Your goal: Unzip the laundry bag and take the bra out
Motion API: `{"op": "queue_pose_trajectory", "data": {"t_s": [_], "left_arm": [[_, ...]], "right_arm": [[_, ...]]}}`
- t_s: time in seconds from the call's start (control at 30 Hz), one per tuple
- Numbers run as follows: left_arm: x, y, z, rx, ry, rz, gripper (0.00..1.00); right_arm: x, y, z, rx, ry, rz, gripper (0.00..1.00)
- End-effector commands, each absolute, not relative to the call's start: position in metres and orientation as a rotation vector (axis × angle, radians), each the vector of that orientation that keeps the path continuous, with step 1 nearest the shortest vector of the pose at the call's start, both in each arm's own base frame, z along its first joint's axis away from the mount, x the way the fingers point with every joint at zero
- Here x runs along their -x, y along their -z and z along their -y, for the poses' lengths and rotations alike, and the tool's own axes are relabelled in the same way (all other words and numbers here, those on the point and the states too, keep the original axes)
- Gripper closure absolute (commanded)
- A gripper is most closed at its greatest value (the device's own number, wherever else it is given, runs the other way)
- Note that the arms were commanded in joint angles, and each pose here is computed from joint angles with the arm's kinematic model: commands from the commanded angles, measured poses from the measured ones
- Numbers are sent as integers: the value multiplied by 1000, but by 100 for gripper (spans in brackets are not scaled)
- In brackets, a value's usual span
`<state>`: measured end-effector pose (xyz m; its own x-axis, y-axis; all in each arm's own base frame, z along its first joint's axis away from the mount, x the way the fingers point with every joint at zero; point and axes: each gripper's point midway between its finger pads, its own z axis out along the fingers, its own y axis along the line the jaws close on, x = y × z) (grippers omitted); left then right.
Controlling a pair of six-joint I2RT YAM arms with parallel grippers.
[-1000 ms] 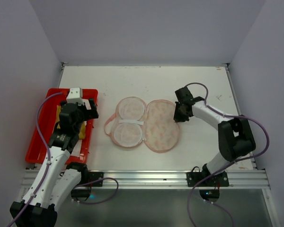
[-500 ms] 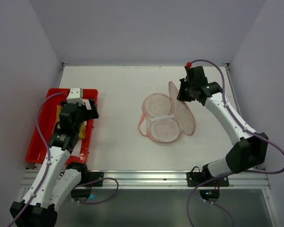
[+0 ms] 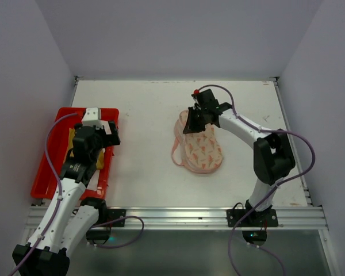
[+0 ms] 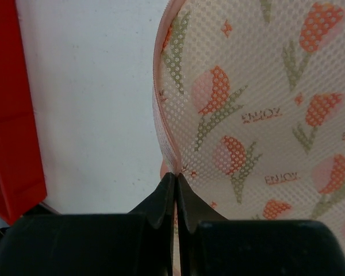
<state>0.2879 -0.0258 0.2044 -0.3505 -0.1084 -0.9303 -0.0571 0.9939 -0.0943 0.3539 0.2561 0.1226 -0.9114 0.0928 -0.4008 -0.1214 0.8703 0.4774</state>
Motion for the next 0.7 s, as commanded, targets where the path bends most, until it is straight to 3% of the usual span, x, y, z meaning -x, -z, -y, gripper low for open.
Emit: {"op": "queue_pose_trajectory", "data": {"t_s": [0.0,0.1,0.13,0.2,0.23,0.3,0.33,0.4,0.67], "left_arm": [[-293,-217,27,113,68,-1877,0],[-292,-216,27,112,70,-1878,0],[-292,-216,28,113,72,-1879,0],[-292,-218,28,111,77,-1872,0],[-293,-219,29,109,82,-1871,0],[-292,-220,29,111,84,-1868,0],[-292,-222,28,117,83,-1863,0],[-292,-228,28,124,85,-1852,0],[-272,-293,26,176,135,-1770,0]], "right_arm": [[-353,-105,-286,3,-858,-2632,97],[-348,-80,-291,8,-874,-2674,87],[-345,-75,-293,11,-891,-2686,77],[-341,-78,-296,15,-915,-2679,68],[-338,-82,-300,32,-957,-2662,55],[-336,-105,-302,52,-992,-2604,40],[-336,-114,-301,58,-987,-2582,16],[-337,-149,-299,92,-993,-2493,4],[-349,-258,-219,-70,-623,-2250,1]]}}
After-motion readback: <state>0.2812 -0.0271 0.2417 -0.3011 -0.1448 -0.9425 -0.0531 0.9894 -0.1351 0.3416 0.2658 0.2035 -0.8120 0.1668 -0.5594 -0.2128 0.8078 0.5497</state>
